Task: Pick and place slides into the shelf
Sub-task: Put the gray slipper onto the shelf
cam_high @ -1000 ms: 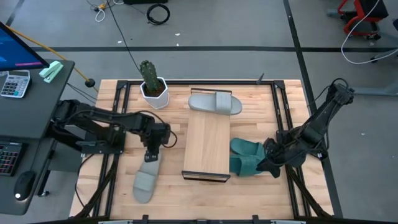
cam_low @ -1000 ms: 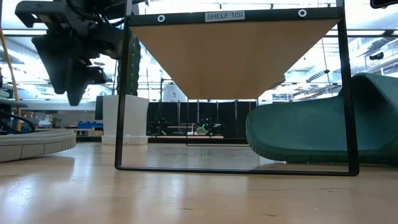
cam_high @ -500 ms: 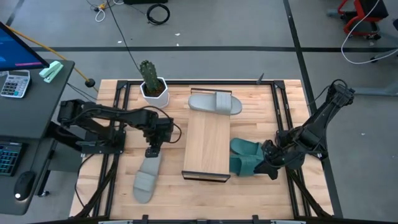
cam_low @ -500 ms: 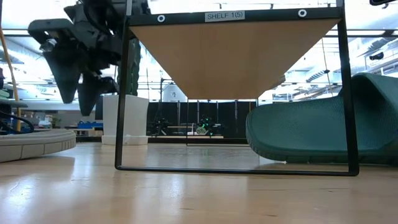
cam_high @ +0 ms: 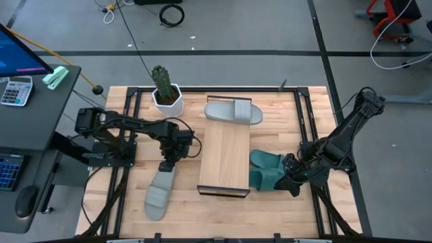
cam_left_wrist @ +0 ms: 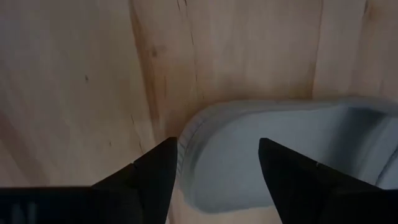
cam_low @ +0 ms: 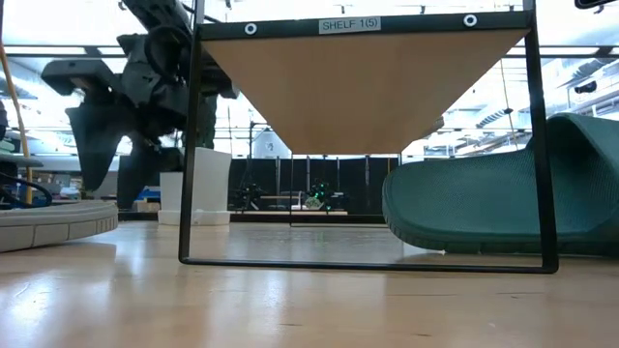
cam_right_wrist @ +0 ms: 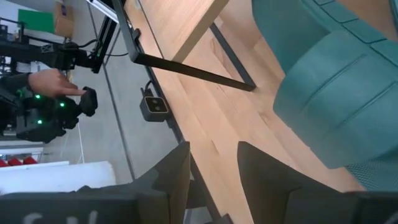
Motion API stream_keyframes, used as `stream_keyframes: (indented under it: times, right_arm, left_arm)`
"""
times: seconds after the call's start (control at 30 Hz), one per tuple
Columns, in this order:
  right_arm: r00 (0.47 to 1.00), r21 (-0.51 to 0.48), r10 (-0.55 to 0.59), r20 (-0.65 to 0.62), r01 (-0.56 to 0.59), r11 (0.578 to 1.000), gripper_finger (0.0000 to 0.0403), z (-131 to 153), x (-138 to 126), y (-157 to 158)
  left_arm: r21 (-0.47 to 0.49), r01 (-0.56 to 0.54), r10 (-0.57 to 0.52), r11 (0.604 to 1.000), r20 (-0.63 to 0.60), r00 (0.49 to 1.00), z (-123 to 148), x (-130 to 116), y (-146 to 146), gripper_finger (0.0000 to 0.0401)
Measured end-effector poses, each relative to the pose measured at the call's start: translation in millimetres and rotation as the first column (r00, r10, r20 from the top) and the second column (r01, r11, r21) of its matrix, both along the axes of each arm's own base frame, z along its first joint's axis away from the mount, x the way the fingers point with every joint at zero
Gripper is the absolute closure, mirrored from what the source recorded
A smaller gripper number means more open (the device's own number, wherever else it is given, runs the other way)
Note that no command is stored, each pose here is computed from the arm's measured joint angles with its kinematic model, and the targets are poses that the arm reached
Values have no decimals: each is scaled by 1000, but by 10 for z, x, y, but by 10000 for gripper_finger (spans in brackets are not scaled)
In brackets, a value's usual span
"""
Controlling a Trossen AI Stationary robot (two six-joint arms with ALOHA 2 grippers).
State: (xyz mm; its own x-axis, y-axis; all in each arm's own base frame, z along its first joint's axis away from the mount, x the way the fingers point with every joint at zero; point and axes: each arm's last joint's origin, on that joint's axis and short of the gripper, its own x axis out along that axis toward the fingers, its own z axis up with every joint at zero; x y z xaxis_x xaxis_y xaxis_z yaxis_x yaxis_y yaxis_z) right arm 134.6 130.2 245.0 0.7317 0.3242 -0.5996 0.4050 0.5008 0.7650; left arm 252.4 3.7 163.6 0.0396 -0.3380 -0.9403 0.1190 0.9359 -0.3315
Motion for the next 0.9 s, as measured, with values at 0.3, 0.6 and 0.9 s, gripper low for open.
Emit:
stream_keyframes:
  times: [0.3, 0.6, 0.9]
  right_arm:
    - [1000, 12, -4, 5, 4, 1000, 261, 3, 11, 11]
    - [1000, 16, -4, 8, 4, 1000, 261, 7, 12, 13]
    - [1000, 12, -7, 7, 7, 1000, 261, 5, 15, 7]
  left_arm:
    - [-38, 29, -30, 999, -33, 999, -162, 44, 80, 172]
    - [-184, 28, -39, 983, -56, 998, -271, 69, 77, 180]
    - [-175, 34, -44, 984, -56, 997, -282, 72, 78, 231]
